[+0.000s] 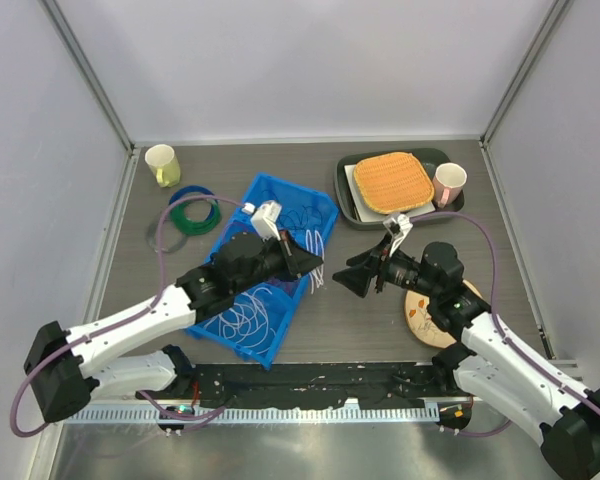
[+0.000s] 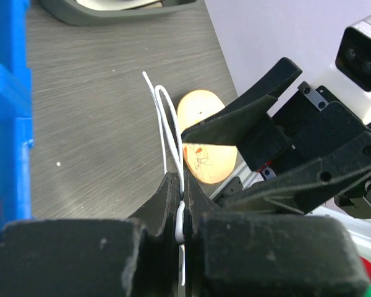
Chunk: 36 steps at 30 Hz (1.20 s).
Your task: Untangle the cables
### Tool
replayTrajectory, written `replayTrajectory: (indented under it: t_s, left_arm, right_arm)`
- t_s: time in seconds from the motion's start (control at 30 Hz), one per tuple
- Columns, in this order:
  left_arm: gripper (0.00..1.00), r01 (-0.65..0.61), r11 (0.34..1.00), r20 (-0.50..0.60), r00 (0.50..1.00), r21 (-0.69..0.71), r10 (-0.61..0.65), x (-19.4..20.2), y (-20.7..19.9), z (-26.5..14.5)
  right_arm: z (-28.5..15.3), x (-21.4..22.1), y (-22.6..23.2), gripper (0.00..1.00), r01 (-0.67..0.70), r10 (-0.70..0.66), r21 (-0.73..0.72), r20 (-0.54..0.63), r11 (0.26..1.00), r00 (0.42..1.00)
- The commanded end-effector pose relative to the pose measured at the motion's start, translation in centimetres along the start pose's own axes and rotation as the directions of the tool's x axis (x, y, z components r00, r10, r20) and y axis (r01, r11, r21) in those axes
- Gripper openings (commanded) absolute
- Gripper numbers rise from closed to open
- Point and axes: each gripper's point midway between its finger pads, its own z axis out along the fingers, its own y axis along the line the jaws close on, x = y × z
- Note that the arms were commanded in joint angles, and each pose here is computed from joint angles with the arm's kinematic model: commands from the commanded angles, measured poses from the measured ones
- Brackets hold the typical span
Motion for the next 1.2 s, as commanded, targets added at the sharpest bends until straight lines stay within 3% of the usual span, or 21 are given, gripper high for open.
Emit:
replayTrajectory:
  t_s: [0.0,0.07,0.2,0.4,0.67,0.73,0.8,0.87,0.93,0.97,1.07,1.17]
  left_arm:
    - [0.00,-0.035,0.990,0.051,0.998,-0.140,0.042,-1.4,2.0,-2.8]
    - [0.00,-0.007,0.977,0.069,0.997,-0.214,0.022,-1.6,3.3,-4.0]
    - [0.00,-0.039,0.914,-0.029,0.999,-0.403,0.029,0.6,7.5,-7.1]
    - [0.00,-0.063,0.825,-0.129,0.992,-0.562,-0.012,3.9,12.0,-11.7]
    - [0.02,0.147,0.675,0.099,0.989,-0.723,-0.109,3.9,16.6,-16.9]
    - [0.09,0.163,0.644,0.124,0.987,-0.748,-0.105,3.9,17.3,-17.6]
    - [0.23,0.166,0.637,0.127,0.986,-0.752,-0.107,3.8,17.4,-17.7]
    - [0.44,0.151,0.645,0.112,0.988,-0.749,-0.102,3.8,17.1,-17.4]
    - [0.55,0.143,0.648,0.106,0.990,-0.748,-0.096,3.6,16.9,-17.2]
    - [0.71,0.131,0.653,0.098,0.991,-0.746,-0.087,3.5,16.8,-17.0]
    - [0.92,0.115,0.664,0.092,0.993,-0.738,-0.070,2.9,16.3,-16.5]
    - [0.97,0.090,0.685,0.084,0.996,-0.723,-0.042,2.1,15.4,-16.0]
  right_arm:
    - [-0.7,-1.3,-2.6,0.78,-0.041,0.026,0.181,0.089,0.983,0.996]
    - [-1.3,-1.7,-4.1,0.81,-0.059,0.027,0.268,0.123,0.962,0.992]
    - [-2.3,-1.5,-6.2,0.87,-0.106,0.045,0.389,0.163,0.915,0.986]
    - [-3.7,-1.8,-8.1,0.93,-0.151,0.048,0.500,0.214,0.853,0.976]
    - [-4.4,-2.3,-8.8,0.94,-0.165,0.033,0.541,0.245,0.825,0.969]
    - [-4.4,-2.2,-8.9,0.93,-0.163,0.033,0.543,0.242,0.824,0.970]
    - [-4.3,-2.3,-8.8,0.94,-0.163,0.032,0.541,0.243,0.825,0.969]
    - [-4.3,-2.2,-8.8,0.93,-0.161,0.033,0.541,0.240,0.825,0.970]
    - [-4.4,-2.2,-8.9,0.94,-0.162,0.033,0.544,0.240,0.823,0.970]
    - [-4.3,-2.1,-8.9,0.93,-0.162,0.033,0.546,0.239,0.822,0.970]
    - [-4.4,-2.2,-9.0,0.93,-0.162,0.030,0.547,0.241,0.821,0.970]
    - [-4.5,-1.5,-9.3,0.93,-0.166,0.047,0.563,0.219,0.810,0.975]
